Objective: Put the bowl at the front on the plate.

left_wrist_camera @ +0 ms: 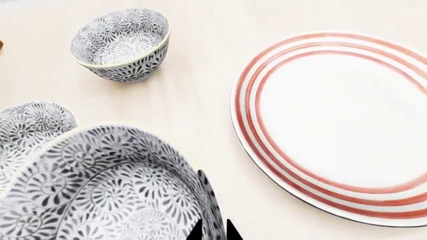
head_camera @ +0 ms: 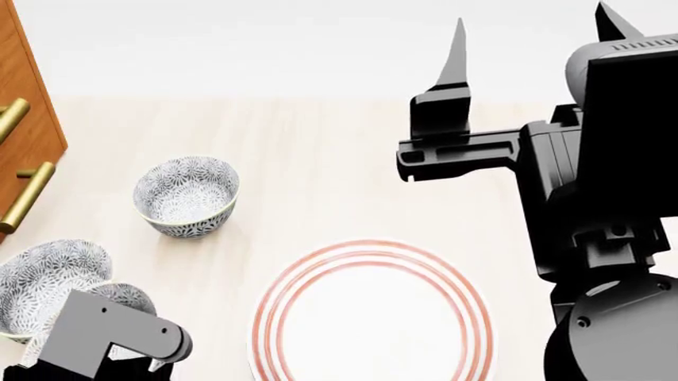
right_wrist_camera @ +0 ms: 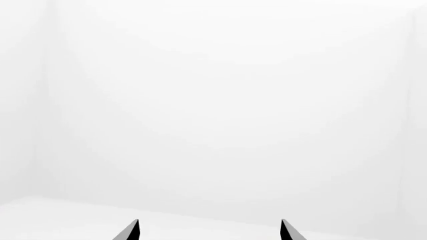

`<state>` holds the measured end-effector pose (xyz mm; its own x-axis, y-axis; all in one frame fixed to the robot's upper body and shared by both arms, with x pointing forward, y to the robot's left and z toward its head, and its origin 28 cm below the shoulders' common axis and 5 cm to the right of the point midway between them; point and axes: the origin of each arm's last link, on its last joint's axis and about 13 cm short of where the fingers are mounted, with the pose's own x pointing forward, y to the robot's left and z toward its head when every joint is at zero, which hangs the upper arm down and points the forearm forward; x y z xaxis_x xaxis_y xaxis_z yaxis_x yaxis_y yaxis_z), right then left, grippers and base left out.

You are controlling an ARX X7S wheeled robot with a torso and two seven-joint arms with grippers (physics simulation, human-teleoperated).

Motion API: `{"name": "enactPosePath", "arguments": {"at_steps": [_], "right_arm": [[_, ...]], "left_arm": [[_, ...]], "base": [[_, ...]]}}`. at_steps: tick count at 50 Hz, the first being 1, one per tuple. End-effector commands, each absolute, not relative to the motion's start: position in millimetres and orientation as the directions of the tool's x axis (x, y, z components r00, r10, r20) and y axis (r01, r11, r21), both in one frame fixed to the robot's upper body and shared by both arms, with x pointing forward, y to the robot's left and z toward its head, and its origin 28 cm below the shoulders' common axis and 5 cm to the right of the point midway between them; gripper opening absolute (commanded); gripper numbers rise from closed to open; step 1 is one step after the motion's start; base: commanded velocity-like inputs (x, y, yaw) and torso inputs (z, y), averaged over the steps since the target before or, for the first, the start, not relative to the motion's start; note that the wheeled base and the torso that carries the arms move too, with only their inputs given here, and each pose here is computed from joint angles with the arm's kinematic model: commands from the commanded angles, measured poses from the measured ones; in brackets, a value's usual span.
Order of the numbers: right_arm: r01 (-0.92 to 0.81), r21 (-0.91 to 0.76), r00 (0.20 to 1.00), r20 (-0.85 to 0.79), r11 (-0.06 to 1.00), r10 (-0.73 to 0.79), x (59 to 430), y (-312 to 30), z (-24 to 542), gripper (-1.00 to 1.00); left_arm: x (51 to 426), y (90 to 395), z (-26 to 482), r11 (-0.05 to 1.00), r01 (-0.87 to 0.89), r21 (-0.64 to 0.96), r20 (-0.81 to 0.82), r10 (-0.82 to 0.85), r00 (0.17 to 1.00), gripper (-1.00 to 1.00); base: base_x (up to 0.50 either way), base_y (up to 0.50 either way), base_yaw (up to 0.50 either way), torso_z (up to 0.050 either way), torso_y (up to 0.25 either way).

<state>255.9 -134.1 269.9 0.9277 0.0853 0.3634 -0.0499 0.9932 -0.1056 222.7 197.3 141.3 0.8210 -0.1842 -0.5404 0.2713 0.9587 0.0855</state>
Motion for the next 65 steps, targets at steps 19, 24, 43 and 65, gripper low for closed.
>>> {"name": "enactPosePath", "arguments": {"at_steps": [19,24,43,65], "right_arm": [[-0.043,-0.107,0.924,0.374,0.993,0.080,256,-134,271,1.00],[-0.042,-0.104,0.921,0.381,0.994,0.079,255,-135,273,1.00],[-0.052,-0.110,0.916,0.390,0.993,0.091,256,-134,275,1.00],[-0.071,-0.111,0.914,0.390,0.991,0.109,259,-131,272,1.00]], "left_arm": [[226,195,152,0.953,0.282,0.112,-0.441,-0.206,0.873,-1.00],[228,195,156,0.953,0.273,0.134,-0.414,-0.196,0.889,-1.00],[231,192,170,0.941,0.297,0.160,-0.358,-0.225,0.906,-1.00],[243,192,184,0.931,0.313,0.186,-0.296,-0.251,0.922,-1.00]], "base": [[0.00,0.00,0.00,0.000,0.000],[0.00,0.00,0.00,0.000,0.000],[0.00,0.00,0.00,0.000,0.001],[0.00,0.00,0.00,0.000,0.000]]}}
